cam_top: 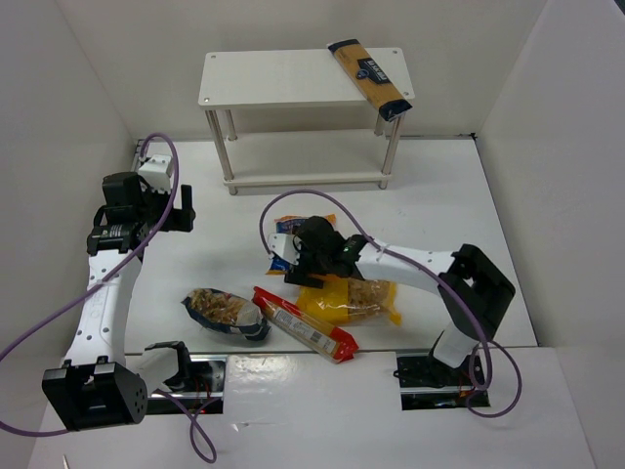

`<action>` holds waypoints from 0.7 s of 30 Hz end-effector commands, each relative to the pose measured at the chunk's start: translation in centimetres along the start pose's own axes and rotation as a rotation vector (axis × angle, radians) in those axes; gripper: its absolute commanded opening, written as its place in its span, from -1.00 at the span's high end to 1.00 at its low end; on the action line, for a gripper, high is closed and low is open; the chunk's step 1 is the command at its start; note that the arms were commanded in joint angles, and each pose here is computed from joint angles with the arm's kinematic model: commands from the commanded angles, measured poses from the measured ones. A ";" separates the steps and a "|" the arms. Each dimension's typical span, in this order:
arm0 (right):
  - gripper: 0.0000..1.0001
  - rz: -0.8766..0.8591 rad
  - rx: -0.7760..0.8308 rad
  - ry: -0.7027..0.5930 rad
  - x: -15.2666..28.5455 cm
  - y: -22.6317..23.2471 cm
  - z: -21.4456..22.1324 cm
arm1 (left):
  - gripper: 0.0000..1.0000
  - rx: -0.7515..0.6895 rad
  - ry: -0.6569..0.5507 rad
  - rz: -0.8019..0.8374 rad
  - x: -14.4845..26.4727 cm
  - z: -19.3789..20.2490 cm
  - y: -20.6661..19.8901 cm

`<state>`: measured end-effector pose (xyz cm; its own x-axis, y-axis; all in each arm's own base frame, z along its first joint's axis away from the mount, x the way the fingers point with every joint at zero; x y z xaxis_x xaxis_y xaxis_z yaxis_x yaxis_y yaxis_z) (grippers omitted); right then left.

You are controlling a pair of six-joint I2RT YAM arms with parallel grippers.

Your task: Place and organize the pasta boxes and bags onto the shelf

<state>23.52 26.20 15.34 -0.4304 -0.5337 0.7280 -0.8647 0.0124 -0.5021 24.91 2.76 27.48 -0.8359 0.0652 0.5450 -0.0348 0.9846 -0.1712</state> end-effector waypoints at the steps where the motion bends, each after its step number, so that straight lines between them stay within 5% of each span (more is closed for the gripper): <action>1: -0.90 -0.033 0.001 -0.001 -1.5 0.0 -0.5 | -0.99 -0.001 -0.038 0.009 0.2 -0.5 -0.1; 9: -0.84 -0.081 -0.085 -0.130 1.8 -1.7 -4.4 | -0.99 -0.001 -0.037 0.018 0.2 -0.5 -0.2; 13: -0.43 0.056 -0.035 0.007 1.9 -2.7 -2.5 | -0.99 -0.001 -0.037 0.018 0.2 -0.5 -0.2; 21: -0.45 0.223 -0.079 0.170 5.3 -4.5 5.0 | -0.99 -0.001 -0.037 0.027 0.2 -0.5 -0.2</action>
<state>25.08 22.02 16.64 -0.5101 -0.4214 0.7498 -0.8494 0.1095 -0.5163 24.91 2.71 27.48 -0.8356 0.0705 0.5448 -0.0303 0.9843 -0.1738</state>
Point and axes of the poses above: each gripper's point midway between its finger pads, its own x axis back along the fingers, its own y axis along the line the jaws close on, z = x × y, the point moved 9 cm from there along x, back along the fingers, and after that the axes turned 13 degrees about x, right-handed, at the moved point
